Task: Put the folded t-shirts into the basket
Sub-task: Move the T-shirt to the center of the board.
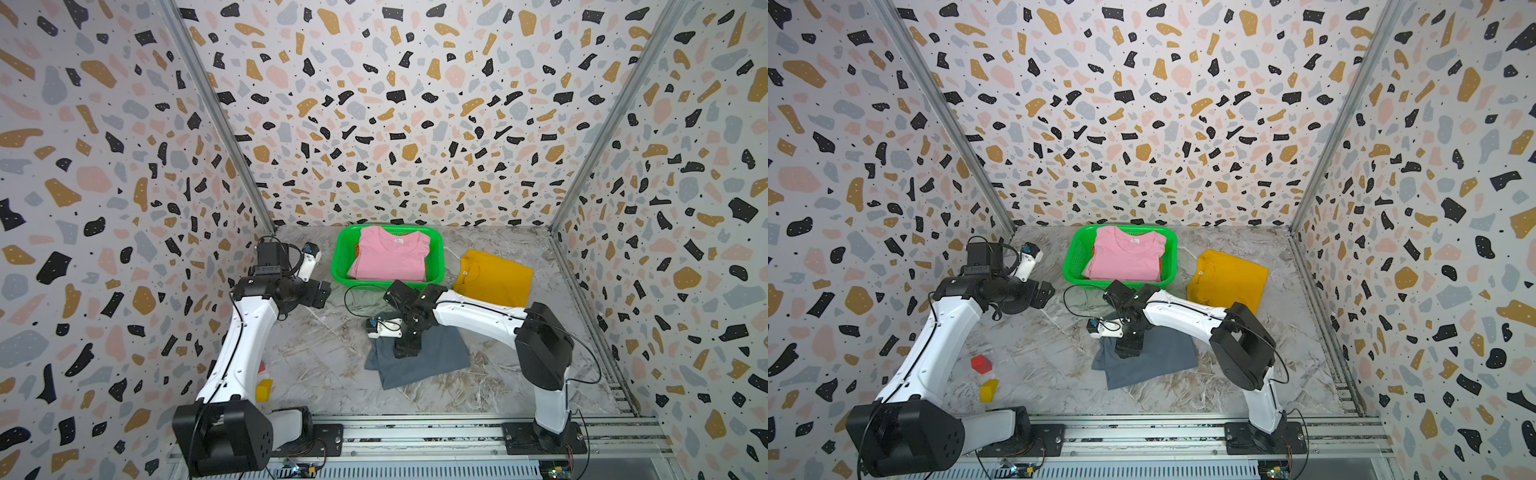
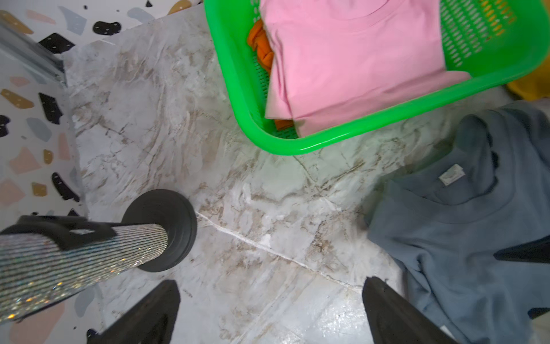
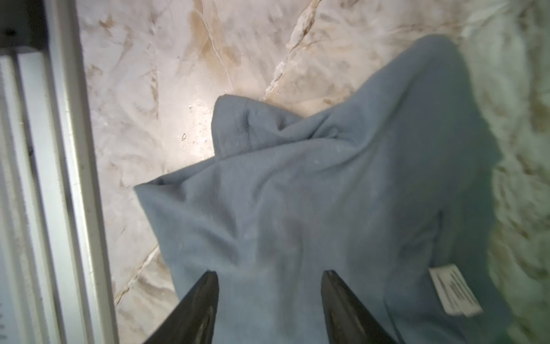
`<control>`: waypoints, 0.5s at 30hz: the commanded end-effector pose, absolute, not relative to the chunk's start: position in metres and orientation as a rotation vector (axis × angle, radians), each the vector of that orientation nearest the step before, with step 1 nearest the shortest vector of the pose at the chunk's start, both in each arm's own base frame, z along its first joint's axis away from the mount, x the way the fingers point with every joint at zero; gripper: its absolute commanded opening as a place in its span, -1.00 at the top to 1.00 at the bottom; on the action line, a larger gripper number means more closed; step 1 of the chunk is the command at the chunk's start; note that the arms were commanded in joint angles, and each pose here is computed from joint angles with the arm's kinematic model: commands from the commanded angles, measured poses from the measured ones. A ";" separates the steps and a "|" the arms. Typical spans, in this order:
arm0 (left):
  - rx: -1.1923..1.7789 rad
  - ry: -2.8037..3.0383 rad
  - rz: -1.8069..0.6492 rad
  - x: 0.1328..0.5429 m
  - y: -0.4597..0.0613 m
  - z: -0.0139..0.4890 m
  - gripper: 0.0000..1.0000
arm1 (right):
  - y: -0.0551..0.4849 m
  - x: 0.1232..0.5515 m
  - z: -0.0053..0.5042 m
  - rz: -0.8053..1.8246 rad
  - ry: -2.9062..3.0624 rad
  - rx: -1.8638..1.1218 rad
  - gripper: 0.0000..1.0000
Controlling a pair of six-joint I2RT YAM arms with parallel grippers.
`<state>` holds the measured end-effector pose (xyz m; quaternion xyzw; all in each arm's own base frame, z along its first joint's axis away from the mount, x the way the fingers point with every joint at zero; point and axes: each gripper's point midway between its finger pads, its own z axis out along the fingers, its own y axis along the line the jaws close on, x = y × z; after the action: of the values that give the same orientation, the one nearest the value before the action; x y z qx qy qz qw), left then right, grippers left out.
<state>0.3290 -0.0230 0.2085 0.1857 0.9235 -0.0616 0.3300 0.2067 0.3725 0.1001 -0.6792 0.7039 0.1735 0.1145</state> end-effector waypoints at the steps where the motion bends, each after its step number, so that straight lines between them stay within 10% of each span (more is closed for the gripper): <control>1: 0.582 2.424 -0.421 0.305 -0.059 0.198 -0.88 | 0.335 0.210 0.140 0.583 2.104 -1.874 -0.30; 9: 0.962 2.433 -0.350 0.282 -0.115 0.152 -0.85 | 0.240 0.269 0.104 0.390 2.338 -1.547 -0.60; 15: 1.066 2.453 -0.277 0.287 -0.128 0.134 -0.82 | 0.212 0.253 0.056 0.207 2.338 -1.756 -0.44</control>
<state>0.2747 -0.1323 0.1356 0.3790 0.8910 -0.1310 0.2128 0.2537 0.2164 0.0599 -0.5646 0.8128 0.0984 0.1045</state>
